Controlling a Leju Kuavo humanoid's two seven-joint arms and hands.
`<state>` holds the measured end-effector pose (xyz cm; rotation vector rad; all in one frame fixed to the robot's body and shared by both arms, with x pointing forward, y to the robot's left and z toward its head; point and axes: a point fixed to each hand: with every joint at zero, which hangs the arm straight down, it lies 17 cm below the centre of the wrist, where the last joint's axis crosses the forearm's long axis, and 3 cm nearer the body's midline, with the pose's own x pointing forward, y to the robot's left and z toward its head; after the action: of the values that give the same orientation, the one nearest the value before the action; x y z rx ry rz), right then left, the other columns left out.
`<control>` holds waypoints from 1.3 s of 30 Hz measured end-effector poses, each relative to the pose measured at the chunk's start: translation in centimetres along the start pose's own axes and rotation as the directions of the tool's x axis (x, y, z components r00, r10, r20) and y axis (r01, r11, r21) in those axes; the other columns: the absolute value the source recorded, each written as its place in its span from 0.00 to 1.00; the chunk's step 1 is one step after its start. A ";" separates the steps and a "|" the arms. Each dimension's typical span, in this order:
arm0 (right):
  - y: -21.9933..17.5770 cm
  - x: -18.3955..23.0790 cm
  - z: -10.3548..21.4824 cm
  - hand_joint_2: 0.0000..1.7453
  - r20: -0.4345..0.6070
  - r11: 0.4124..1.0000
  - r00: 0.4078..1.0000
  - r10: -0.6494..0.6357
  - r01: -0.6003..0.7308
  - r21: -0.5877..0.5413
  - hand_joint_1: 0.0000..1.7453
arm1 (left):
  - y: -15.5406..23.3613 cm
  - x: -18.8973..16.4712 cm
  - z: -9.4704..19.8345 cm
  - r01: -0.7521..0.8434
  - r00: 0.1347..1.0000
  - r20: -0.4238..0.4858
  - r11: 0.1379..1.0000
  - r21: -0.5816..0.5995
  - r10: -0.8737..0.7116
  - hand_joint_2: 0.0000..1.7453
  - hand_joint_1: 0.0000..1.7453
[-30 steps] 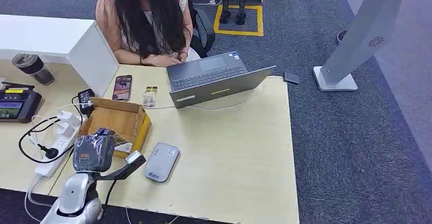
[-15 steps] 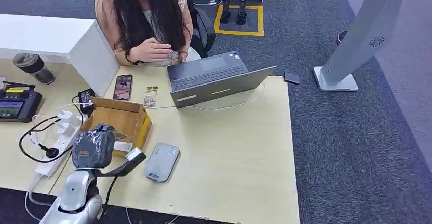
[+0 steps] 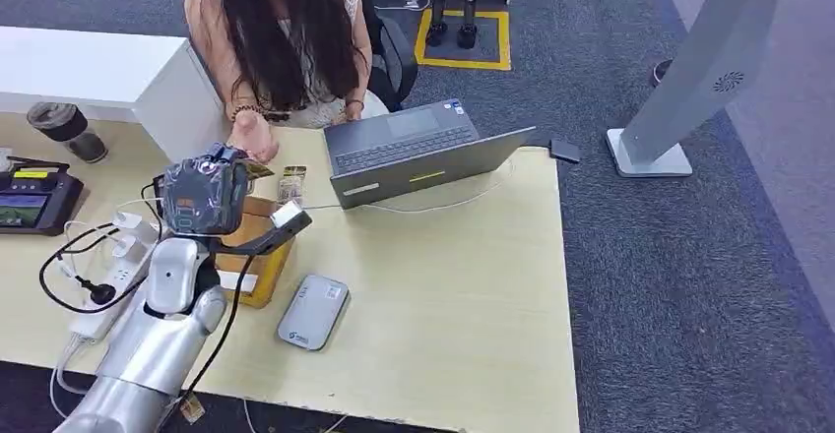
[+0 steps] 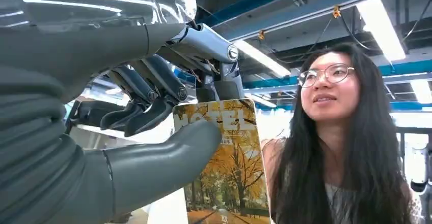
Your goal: Pass the card to the sensor for recognition and then transmit it.
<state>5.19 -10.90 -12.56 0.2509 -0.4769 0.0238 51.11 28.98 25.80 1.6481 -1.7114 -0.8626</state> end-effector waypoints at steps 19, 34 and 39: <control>0.1 0.0 -0.1 0.00 -0.004 1.000 1.000 -0.004 0.004 0.005 0.00 | 0.0 0.3 -0.6 -0.008 1.000 -0.009 1.000 -0.001 0.008 1.00 1.00; 0.1 -0.3 -1.4 0.00 -0.018 0.999 1.000 -0.019 0.020 0.049 0.00 | 0.8 -1.3 -8.3 0.099 0.995 -0.011 0.994 0.055 -0.099 1.00 0.00; 0.0 -0.6 -1.5 0.00 -0.019 0.998 1.000 0.018 -0.016 0.065 0.00 | 0.6 -2.3 -9.6 0.123 0.992 -0.022 0.990 0.063 -0.122 1.00 0.00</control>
<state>5.33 -10.50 -14.11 0.3097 -0.4596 0.0582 58.48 30.85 32.19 1.8140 -1.6549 -0.8546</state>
